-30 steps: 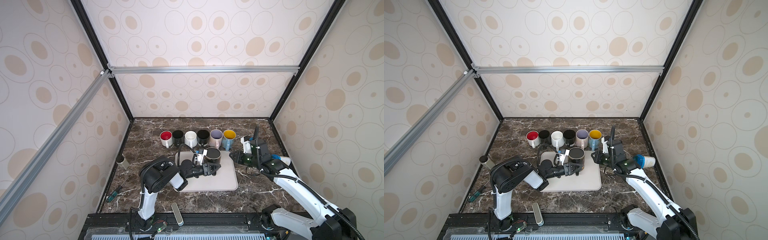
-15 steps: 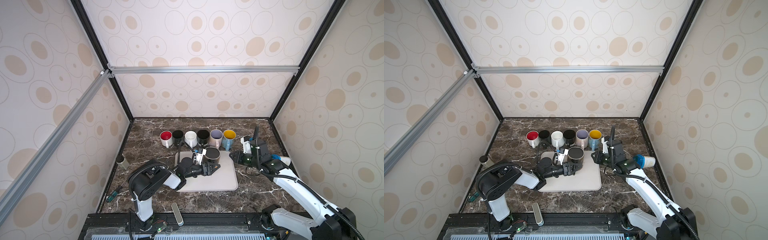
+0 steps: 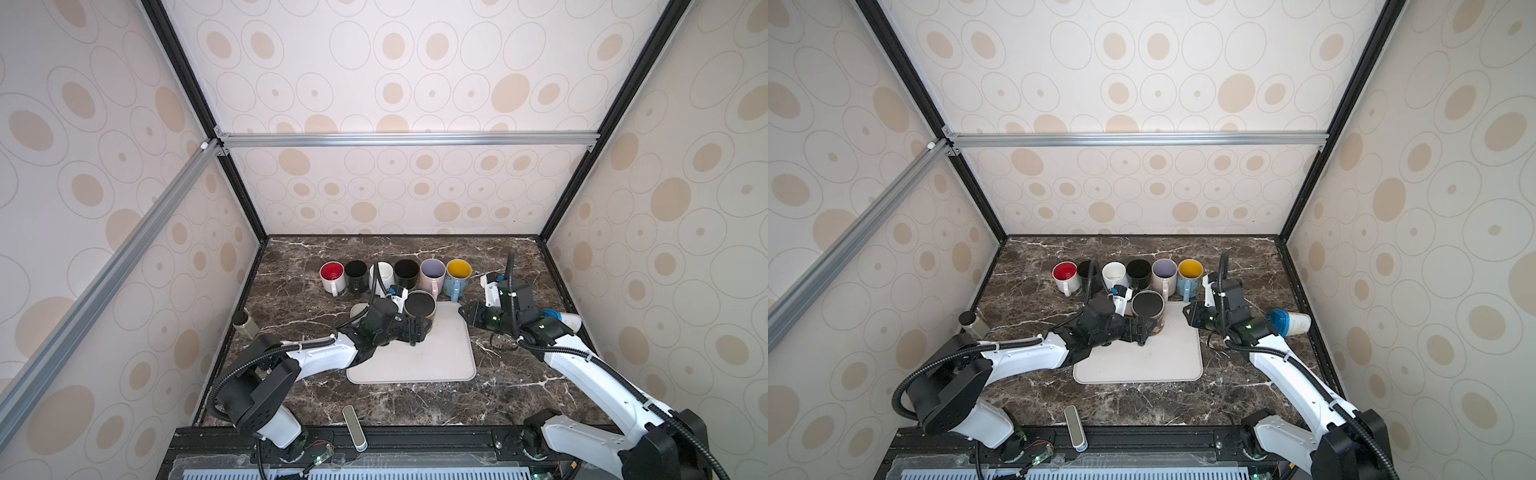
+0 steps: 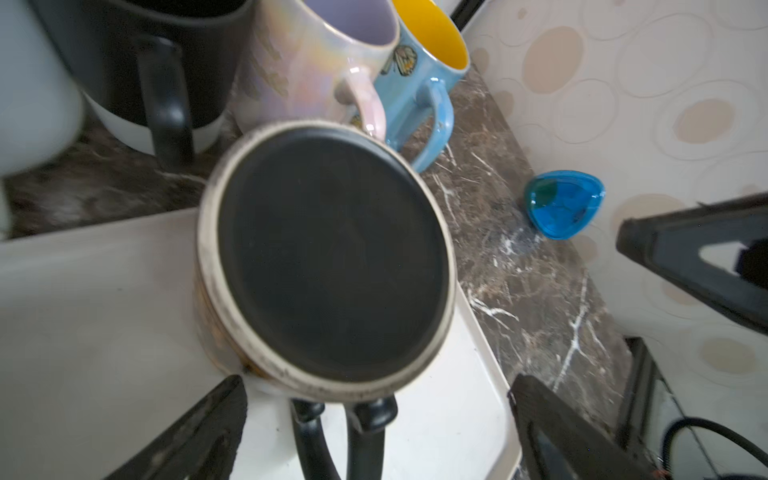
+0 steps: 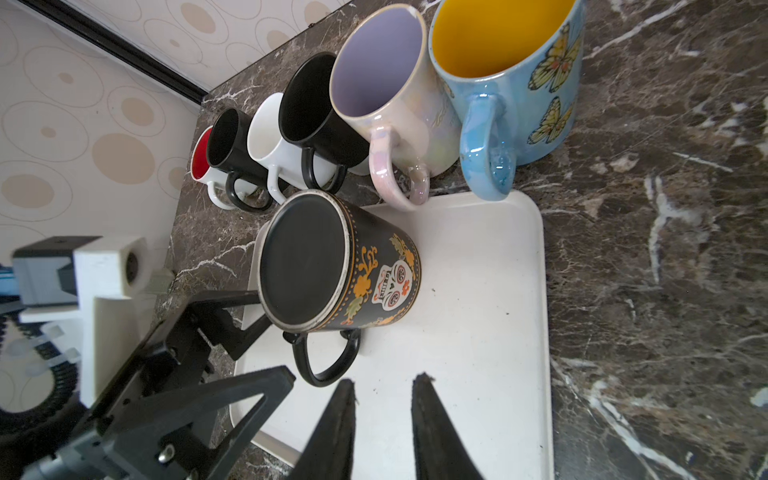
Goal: Turn the mug right side up
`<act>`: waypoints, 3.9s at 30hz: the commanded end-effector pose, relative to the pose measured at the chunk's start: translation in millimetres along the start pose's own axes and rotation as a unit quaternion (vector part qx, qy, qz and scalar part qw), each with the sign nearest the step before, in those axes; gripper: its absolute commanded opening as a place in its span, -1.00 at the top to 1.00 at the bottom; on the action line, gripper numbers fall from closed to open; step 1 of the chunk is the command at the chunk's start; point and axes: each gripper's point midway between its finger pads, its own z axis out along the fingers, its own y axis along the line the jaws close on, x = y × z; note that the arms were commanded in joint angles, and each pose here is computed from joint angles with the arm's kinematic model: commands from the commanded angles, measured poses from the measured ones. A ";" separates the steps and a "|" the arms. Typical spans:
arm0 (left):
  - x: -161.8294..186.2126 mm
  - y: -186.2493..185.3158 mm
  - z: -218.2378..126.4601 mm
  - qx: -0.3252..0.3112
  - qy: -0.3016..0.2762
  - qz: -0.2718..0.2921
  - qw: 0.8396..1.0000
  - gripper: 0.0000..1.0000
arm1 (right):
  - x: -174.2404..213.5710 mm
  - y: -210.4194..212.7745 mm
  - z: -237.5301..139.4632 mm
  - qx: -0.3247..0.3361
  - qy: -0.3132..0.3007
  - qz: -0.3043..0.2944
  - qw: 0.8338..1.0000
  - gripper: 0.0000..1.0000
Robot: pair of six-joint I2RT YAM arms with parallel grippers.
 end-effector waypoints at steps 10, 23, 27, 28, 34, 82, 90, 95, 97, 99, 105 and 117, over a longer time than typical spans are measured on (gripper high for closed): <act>9.7 25.1 8.4 -0.207 0.105 0.134 0.964 -0.63 | -14.1 -4.9 -1.2 0.022 -0.024 -0.017 0.999 0.47; 11.4 7.3 8.8 -0.162 0.097 0.129 0.974 -0.39 | -14.6 -6.9 5.6 0.020 -0.020 -0.015 0.999 0.47; 11.8 4.6 14.5 -0.156 0.105 0.142 0.972 -0.17 | -15.3 -6.3 7.9 0.019 -0.017 -0.015 1.000 0.47; 12.5 5.1 15.6 -0.158 0.108 0.145 0.971 -0.14 | -15.3 -6.5 8.4 0.019 -0.016 -0.014 1.000 0.47; 14.6 5.7 21.6 -0.161 0.121 0.158 0.967 -0.02 | -12.7 -9.7 9.0 0.023 -0.016 -0.010 1.000 0.47; -73.9 -54.4 -69.5 -0.062 -0.031 0.123 0.990 1.00 | 19.3 -1.4 0.8 -0.053 -0.006 0.040 0.998 0.49; -131.7 -76.3 -134.3 0.102 -0.155 0.021 0.982 1.00 | 28.5 38.7 -17.1 -0.190 -0.009 0.037 0.981 0.40; -148.0 -85.5 -164.9 0.232 -0.199 -0.038 0.951 1.00 | 21.6 79.8 -31.4 -0.314 0.001 0.044 0.948 0.25; -150.7 -86.2 -172.9 0.265 -0.213 -0.056 0.939 1.00 | 18.6 95.7 -36.0 -0.359 0.019 0.048 0.932 0.24; -147.9 -90.4 -179.4 0.301 -0.215 -0.065 0.927 1.00 | 13.5 108.1 -39.0 -0.391 0.027 0.053 0.918 0.23; -144.9 -92.8 -185.2 0.336 -0.222 -0.081 0.912 1.00 | 3.4 121.8 -39.3 -0.418 0.026 0.055 0.907 0.15; -145.1 -99.5 -187.5 0.374 -0.223 -0.086 0.896 1.00 | 1.0 150.3 -40.1 -0.454 0.030 0.036 0.890 0.10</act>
